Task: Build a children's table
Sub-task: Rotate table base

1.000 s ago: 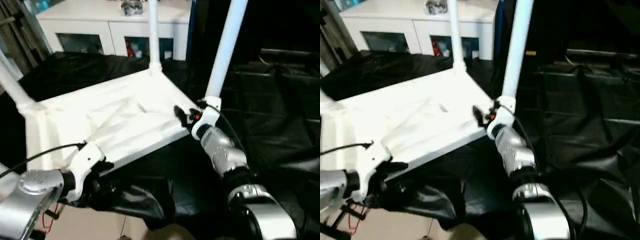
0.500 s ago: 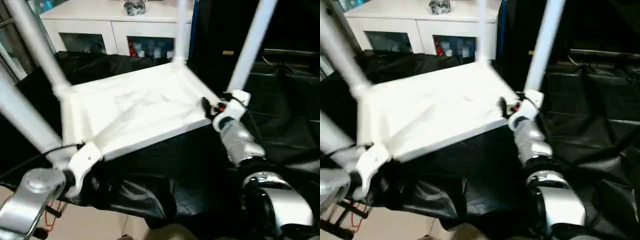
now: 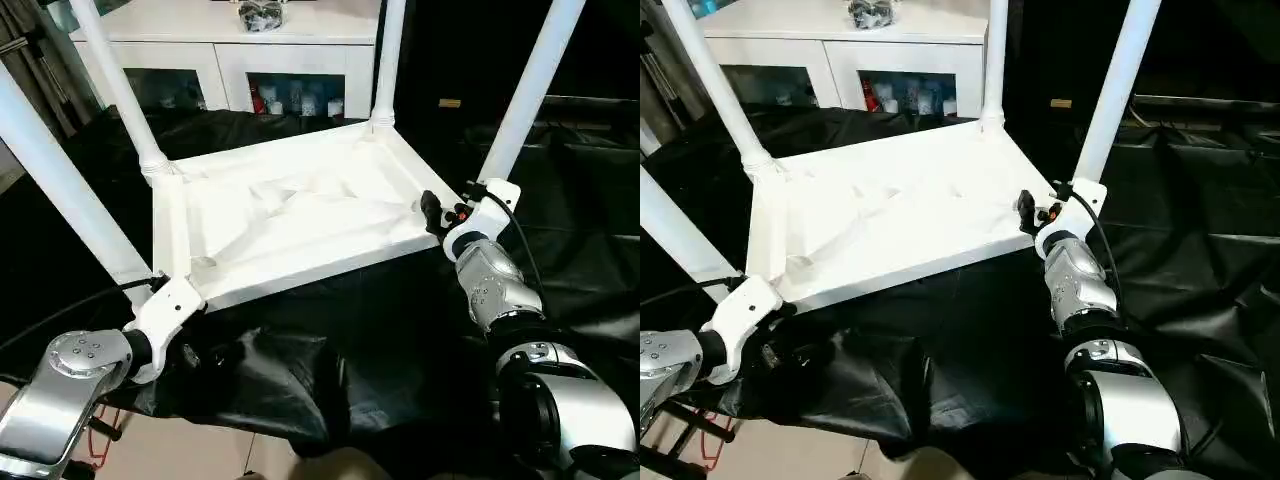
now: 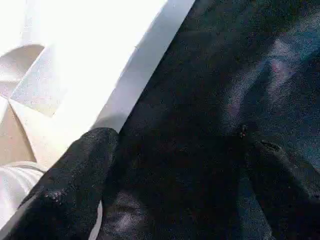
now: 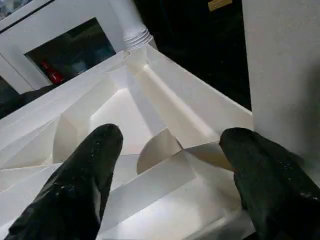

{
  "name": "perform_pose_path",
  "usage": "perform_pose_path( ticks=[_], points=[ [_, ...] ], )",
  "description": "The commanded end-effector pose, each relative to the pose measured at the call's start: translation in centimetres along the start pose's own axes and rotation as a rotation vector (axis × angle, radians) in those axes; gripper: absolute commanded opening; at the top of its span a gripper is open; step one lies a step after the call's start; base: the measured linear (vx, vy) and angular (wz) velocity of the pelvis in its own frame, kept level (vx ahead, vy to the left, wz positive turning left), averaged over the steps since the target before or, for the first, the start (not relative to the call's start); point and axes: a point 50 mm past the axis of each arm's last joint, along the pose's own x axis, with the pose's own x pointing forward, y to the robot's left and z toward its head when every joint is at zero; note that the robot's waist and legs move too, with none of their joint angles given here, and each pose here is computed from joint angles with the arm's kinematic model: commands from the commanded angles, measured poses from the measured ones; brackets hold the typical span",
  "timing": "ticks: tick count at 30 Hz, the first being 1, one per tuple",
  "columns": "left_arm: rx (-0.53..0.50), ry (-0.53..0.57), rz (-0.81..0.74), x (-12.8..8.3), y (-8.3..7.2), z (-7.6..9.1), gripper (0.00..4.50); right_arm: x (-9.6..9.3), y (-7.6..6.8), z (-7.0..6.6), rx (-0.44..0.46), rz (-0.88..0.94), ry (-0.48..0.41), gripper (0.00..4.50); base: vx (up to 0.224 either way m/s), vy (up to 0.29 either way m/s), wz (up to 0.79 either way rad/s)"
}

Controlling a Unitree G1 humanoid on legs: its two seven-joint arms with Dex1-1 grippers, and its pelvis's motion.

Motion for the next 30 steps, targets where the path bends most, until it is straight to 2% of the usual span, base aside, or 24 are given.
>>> perform_pose_path(
  ticks=[1, 12, 13, 14, 15, 16, 17, 24, 30],
  points=[
    [0.003, 0.004, 0.03, -0.3, 0.5, 0.0, 4.45, 0.1, -0.2, 0.4, 0.014, -0.017, -0.018, 3.65, 0.0, 0.0, 0.0],
    [0.003, 0.004, 0.03, -0.3, 0.5, 0.0, 4.45, 0.1, -0.2, 0.4, 0.014, -0.017, -0.018, 3.65, 0.0, 0.0, 0.0],
    [0.009, -0.023, 0.053, 0.0, 0.9, 0.2, 4.45, 0.1, -0.8, 0.7, 0.016, -0.035, -0.029, 3.65, 0.0, 0.0, 0.0],
    [-0.118, -0.203, 0.003, -0.4, 0.7, -0.6, 4.45, -1.2, -1.1, 0.6, -0.101, 0.142, -0.042, 3.65, 0.0, 0.0, 0.0],
    [-0.147, -0.246, -0.005, -0.6, 0.6, -0.9, 4.45, -1.6, -1.1, 0.5, -0.129, 0.19, -0.04, 3.65, 0.0, 0.0, 0.0],
    [-0.256, -0.426, -0.013, -1.5, 0.4, -2.1, 4.45, -3.4, -0.3, -0.4, -0.24, 0.402, -0.011, 3.65, 0.0, 0.0, 0.0],
    [-0.281, -0.469, -0.013, -1.6, 0.3, -2.4, 4.45, -3.9, 0.1, -0.7, -0.264, 0.468, 0.004, 3.65, 0.0, 0.0, 0.0],
    [-0.283, -0.49, -0.002, -2.6, 0.8, -2.3, 4.45, -3.9, 0.7, -1.0, -0.278, 0.5, 0.01, 3.65, 0.0, 0.0, 0.0],
    [-0.292, -0.529, -0.015, -2.8, 0.9, -3.0, 4.45, -5.1, 1.1, -1.0, -0.28, 0.57, 0.029, 3.65, 0.0, 0.0, 0.0]
  ],
)
